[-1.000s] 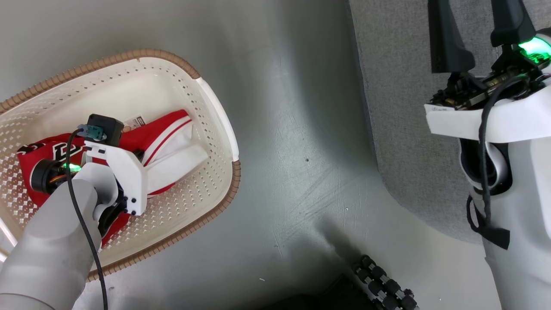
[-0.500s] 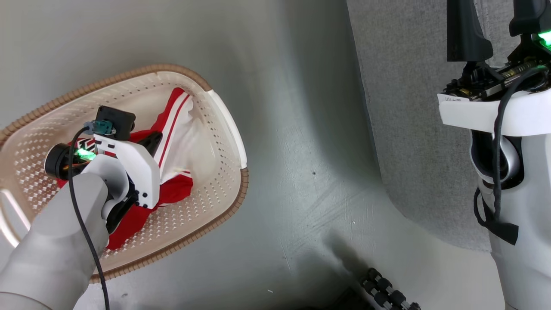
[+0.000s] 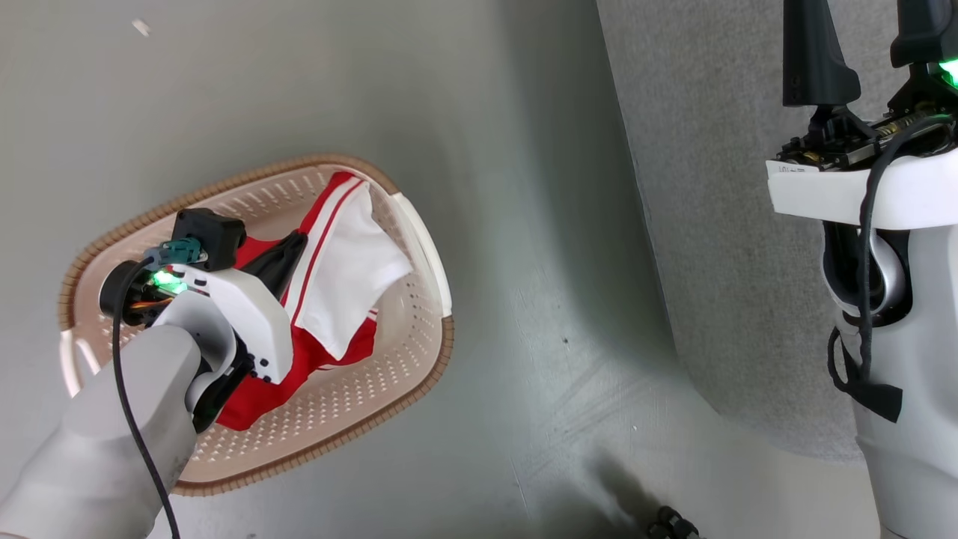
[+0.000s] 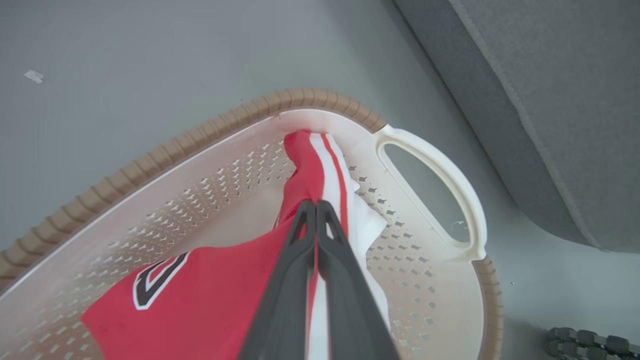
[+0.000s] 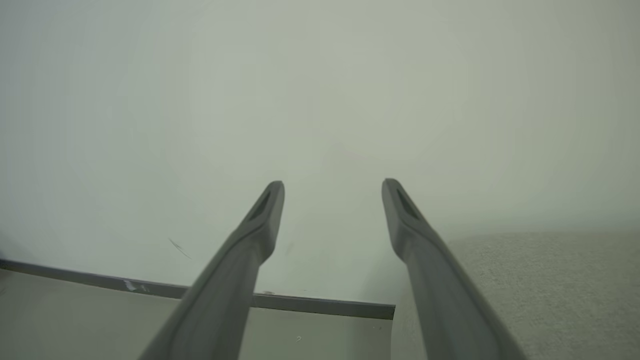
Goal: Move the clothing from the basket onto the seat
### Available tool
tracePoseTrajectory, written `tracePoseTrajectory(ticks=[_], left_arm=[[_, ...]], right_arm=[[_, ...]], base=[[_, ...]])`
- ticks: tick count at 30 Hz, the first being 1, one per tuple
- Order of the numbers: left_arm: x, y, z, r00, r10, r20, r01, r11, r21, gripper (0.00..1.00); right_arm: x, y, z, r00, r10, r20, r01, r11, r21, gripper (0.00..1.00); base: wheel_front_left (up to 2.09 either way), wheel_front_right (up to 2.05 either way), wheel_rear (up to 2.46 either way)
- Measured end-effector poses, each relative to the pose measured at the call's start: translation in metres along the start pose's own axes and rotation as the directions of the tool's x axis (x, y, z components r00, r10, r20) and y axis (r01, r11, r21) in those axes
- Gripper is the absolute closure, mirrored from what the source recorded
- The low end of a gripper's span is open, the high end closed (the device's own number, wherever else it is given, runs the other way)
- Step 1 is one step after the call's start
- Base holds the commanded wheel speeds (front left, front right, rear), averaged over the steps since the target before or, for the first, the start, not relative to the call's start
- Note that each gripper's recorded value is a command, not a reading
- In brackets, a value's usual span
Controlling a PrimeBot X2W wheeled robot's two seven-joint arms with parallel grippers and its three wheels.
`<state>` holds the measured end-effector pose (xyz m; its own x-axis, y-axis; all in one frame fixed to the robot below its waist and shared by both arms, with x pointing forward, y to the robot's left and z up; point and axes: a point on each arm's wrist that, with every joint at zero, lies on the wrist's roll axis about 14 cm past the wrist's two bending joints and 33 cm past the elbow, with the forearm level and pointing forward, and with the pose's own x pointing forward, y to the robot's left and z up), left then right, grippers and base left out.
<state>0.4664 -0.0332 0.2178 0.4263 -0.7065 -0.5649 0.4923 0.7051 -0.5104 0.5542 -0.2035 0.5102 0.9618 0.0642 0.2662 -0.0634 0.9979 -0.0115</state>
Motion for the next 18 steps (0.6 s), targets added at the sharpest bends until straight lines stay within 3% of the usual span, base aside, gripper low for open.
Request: tracePoseTrajectory(ticks=[18], left_arm=[[-0.066,-0.04,0.078,0.957,-0.021,0.288,0.016,1.0,0.02,1.0]], right_arm=[[-0.011,0.006,0.062,0.996,0.024,0.082,-0.023,1.0,-0.006,0.0]], base=[[0.0,0.0,0.0]])
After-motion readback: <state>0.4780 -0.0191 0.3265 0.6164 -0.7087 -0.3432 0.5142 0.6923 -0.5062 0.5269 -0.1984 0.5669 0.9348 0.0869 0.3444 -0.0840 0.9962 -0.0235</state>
